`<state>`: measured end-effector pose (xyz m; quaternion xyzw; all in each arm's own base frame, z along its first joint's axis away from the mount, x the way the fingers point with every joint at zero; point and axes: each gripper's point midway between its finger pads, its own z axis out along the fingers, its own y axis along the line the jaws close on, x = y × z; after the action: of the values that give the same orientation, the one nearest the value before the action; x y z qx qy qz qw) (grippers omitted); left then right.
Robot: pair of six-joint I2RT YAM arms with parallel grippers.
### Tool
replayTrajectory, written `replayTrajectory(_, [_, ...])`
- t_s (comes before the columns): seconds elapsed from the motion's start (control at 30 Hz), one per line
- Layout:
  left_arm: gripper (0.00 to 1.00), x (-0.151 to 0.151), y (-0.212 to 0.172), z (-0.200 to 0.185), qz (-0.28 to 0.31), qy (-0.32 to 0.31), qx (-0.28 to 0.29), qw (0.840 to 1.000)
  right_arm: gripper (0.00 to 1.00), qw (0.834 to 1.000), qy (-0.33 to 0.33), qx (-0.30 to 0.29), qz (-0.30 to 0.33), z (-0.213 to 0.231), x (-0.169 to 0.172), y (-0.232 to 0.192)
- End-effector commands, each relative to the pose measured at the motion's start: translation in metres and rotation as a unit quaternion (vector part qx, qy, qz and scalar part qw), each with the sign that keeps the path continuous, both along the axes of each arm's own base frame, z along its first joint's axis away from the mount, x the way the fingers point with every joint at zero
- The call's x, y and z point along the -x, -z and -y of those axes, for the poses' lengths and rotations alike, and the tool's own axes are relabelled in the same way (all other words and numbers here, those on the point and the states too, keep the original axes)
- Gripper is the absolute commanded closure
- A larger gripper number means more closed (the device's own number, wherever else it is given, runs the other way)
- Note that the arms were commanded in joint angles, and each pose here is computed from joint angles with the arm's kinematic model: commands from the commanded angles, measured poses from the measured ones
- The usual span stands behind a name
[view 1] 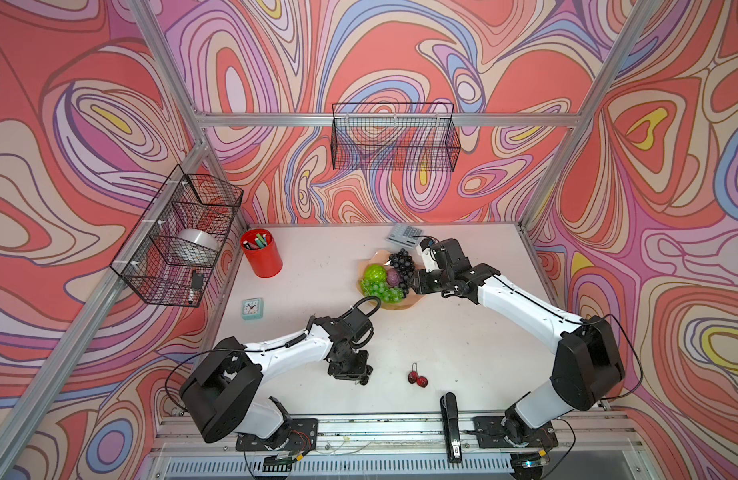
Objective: Place and organize the fake fruits in the fruit bowl
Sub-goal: 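Grasp the dark cherries with the left gripper and lift them toward the bowl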
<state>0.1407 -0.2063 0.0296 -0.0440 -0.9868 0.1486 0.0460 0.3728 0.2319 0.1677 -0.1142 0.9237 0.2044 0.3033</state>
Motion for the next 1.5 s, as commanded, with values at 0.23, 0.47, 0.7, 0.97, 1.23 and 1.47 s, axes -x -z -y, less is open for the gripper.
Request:
replayTrajectory(0.23, [1.0, 0.001, -0.011, -0.015, 0.018, -0.004, -0.029, 0.999, 0.56, 1.0, -0.005, 0.001, -0.001, -0.006, -0.001, 0.004])
replayTrajectory(0.47, [1.0, -0.015, -0.039, -0.015, 0.062, 0.011, -0.037, 0.997, 0.56, 1.0, -0.005, -0.002, 0.002, -0.005, 0.002, 0.002])
replayTrajectory(0.7, [1.0, -0.07, -0.101, 0.009, 0.14, 0.04, -0.008, 0.989, 0.56, 1.0, 0.004, 0.001, 0.024, 0.0, 0.001, -0.002])
replayTrajectory(0.97, [1.0, -0.166, -0.149, 0.057, 0.198, 0.033, 0.04, 0.979, 0.54, 1.0, 0.009, 0.003, 0.013, 0.011, 0.019, 0.003])
replayTrajectory(1.23, [1.0, -0.239, -0.144, 0.089, 0.219, 0.029, 0.035, 0.975, 0.52, 1.0, 0.016, 0.027, -0.003, 0.034, 0.05, 0.01])
replayTrajectory(1.47, [1.0, -0.241, -0.123, 0.137, 0.165, 0.071, 0.122, 0.976, 0.51, 0.999, 0.017, 0.041, -0.02, 0.046, 0.069, 0.019])
